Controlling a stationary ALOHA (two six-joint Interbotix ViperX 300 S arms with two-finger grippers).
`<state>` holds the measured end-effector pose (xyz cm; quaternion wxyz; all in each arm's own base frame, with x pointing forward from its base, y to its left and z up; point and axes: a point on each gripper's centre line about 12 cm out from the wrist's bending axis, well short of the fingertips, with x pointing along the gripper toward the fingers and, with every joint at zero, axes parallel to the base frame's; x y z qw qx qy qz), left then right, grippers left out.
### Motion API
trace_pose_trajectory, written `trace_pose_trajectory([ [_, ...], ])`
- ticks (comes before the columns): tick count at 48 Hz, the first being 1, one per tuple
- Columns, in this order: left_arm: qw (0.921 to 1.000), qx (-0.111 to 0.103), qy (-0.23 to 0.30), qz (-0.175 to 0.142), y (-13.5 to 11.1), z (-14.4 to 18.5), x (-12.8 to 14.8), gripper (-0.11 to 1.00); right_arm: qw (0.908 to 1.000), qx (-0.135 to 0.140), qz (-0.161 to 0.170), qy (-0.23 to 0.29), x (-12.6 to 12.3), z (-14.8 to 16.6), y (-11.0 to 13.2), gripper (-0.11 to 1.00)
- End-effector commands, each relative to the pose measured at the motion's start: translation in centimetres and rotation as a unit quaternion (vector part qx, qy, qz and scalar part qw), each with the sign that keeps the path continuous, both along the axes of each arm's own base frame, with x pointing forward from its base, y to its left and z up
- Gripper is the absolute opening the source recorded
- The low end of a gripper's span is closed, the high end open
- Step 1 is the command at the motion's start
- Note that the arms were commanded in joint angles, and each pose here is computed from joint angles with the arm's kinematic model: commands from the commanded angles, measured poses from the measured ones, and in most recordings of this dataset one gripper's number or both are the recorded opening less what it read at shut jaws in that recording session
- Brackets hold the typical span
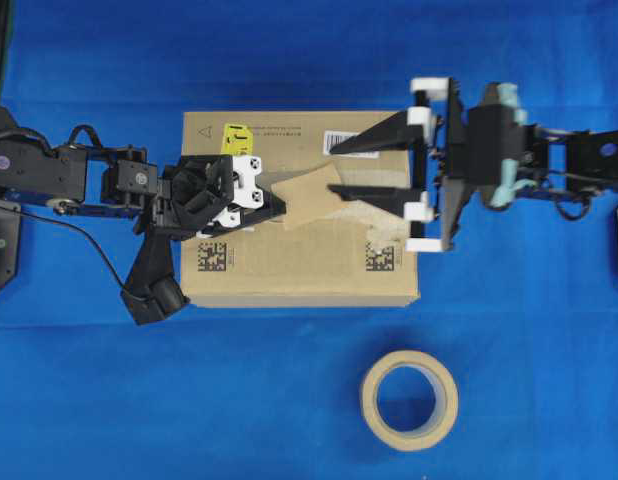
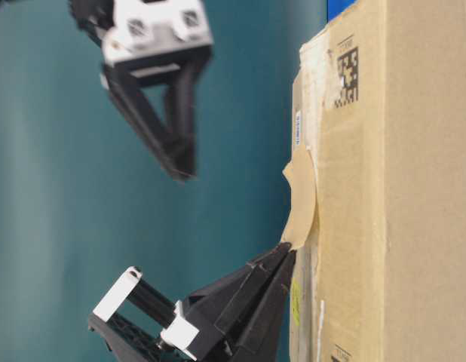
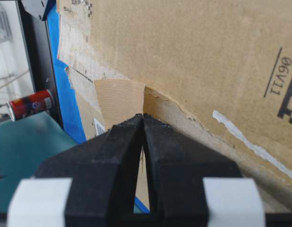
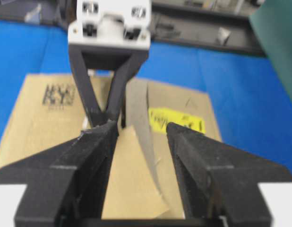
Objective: Apply tape along the seams of the closed cardboard box to seal it securely.
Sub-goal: 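Press the tape onto the seam with the right gripper, release left gripper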
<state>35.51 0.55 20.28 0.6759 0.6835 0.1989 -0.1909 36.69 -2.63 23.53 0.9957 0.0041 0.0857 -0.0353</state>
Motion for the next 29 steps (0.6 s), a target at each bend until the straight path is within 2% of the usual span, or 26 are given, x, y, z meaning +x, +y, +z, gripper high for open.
trace_pose_trajectory([
  [1, 0.9998, -0.001, -0.019, -0.001, -0.2, 1.3, 0.1, 0.02, 1.0, 0.0, -0.001, -0.002, 0.8, 0.2, -0.1, 0.52],
  [16, 1.0, -0.002, -0.005, -0.002, -0.2, 0.9, -0.1, 0.02, 0.999, 0.011, -0.007, 0.044, 2.1, -3.2, -0.4, 0.51],
  [29, 1.0, -0.003, -0.004, -0.001, -0.2, 1.0, -0.1, 0.02, 0.9972, 0.013, -0.007, 0.073, 2.2, -4.9, -0.4, 0.51],
])
